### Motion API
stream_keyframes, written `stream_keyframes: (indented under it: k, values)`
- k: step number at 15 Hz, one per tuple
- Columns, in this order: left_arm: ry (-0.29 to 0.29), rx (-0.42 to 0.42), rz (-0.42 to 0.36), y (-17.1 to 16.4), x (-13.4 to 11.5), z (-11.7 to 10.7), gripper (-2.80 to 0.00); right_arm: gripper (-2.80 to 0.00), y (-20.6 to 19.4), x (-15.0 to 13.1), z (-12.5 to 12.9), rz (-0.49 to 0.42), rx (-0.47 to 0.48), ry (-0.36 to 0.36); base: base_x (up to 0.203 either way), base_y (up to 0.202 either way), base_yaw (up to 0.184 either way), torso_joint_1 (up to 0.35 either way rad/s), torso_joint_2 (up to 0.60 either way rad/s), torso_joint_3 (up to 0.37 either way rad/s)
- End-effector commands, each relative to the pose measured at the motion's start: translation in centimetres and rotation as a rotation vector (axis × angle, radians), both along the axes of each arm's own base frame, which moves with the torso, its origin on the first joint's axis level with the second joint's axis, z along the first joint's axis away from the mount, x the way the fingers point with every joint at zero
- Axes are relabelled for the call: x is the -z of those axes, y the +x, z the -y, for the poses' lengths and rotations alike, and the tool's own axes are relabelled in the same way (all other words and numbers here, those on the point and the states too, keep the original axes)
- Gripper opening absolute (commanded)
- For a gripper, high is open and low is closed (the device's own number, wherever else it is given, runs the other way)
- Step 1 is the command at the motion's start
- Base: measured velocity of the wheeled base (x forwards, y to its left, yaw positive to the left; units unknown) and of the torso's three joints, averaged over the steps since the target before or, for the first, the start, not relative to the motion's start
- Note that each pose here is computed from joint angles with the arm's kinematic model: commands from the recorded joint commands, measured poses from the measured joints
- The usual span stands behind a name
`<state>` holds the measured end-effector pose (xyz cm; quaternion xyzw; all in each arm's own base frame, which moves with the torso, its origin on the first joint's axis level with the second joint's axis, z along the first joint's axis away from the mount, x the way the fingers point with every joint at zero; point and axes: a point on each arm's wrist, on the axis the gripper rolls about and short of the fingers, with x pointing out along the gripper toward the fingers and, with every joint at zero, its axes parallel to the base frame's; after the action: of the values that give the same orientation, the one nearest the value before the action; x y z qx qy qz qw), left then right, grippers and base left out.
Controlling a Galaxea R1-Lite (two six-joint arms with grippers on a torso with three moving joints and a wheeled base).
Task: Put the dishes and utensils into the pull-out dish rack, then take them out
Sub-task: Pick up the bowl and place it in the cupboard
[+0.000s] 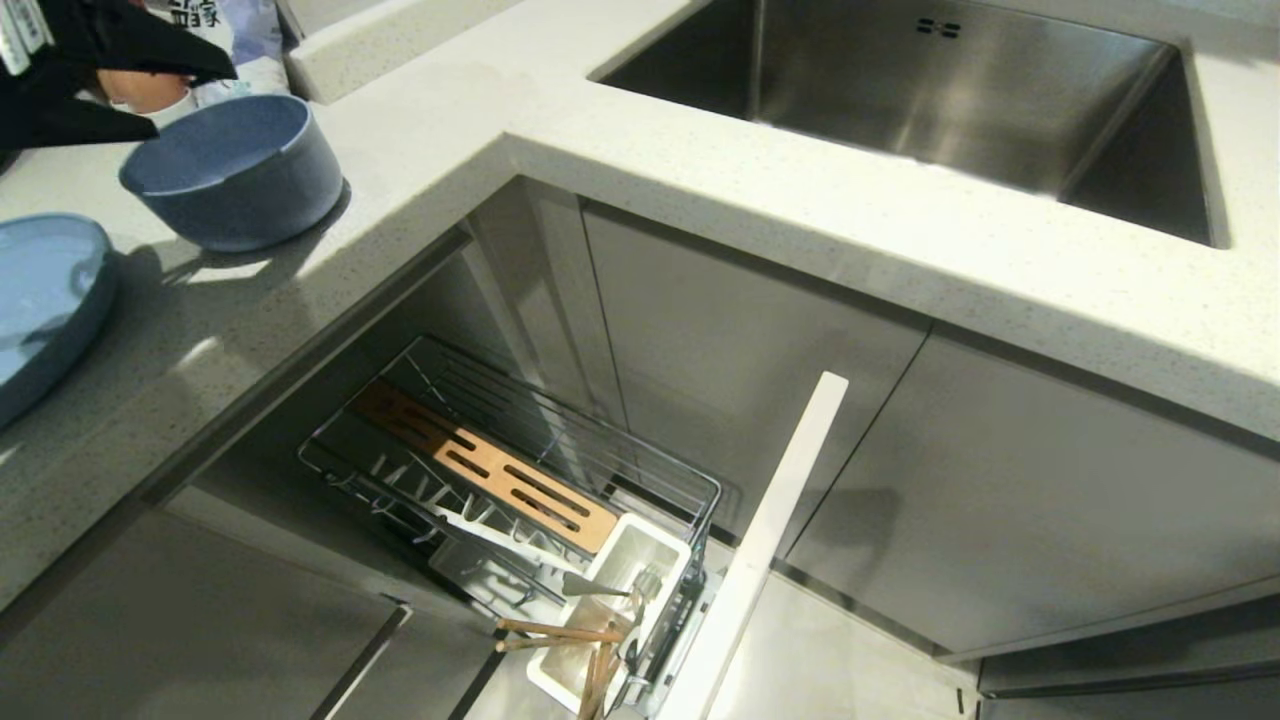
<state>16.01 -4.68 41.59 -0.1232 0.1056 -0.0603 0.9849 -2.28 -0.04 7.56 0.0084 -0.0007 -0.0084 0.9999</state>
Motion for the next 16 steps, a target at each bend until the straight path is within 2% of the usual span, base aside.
stream_keyframes:
  k: [1, 6, 11, 12, 13, 16]
  values:
    - [0.008, 0.002, -0.031, 1.5, 0.9, 0.6, 0.00, -2.80, 0.0, 0.0, 0.0, 0.000, 0.000, 0.000, 0.000, 0.000, 0.000, 0.000, 0.00, 0.000]
    - [0.029, 0.013, -0.049, 4.8, 3.0, 2.9, 0.00, -2.80, 0.0, 0.0, 0.0, 0.000, 0.000, 0.000, 0.000, 0.000, 0.000, 0.000, 0.00, 0.000]
    - [0.034, -0.025, -0.042, 5.0, 2.9, 2.9, 0.00, -2.80, 0.0, 0.0, 0.0, 0.000, 0.000, 0.000, 0.000, 0.000, 0.000, 0.000, 0.00, 0.000]
    - [0.035, -0.028, -0.042, 5.0, 2.9, 2.9, -1.50, -2.80, 0.0, 0.0, 0.0, -0.001, 0.000, 0.000, 0.000, 0.000, 0.000, 0.000, 0.00, 0.000]
    - [0.035, -0.028, -0.043, 5.0, 3.0, 2.9, -2.80, -2.80, 0.0, 0.0, 0.0, -0.001, 0.000, 0.000, 0.000, 0.000, 0.000, 0.000, 0.00, 0.000]
    - [0.032, -0.028, -0.035, 4.8, 2.8, 2.9, -2.80, -2.80, 0.0, 0.0, 0.0, -0.001, 0.000, 0.000, 0.000, 0.000, 0.000, 0.000, 0.00, 0.000]
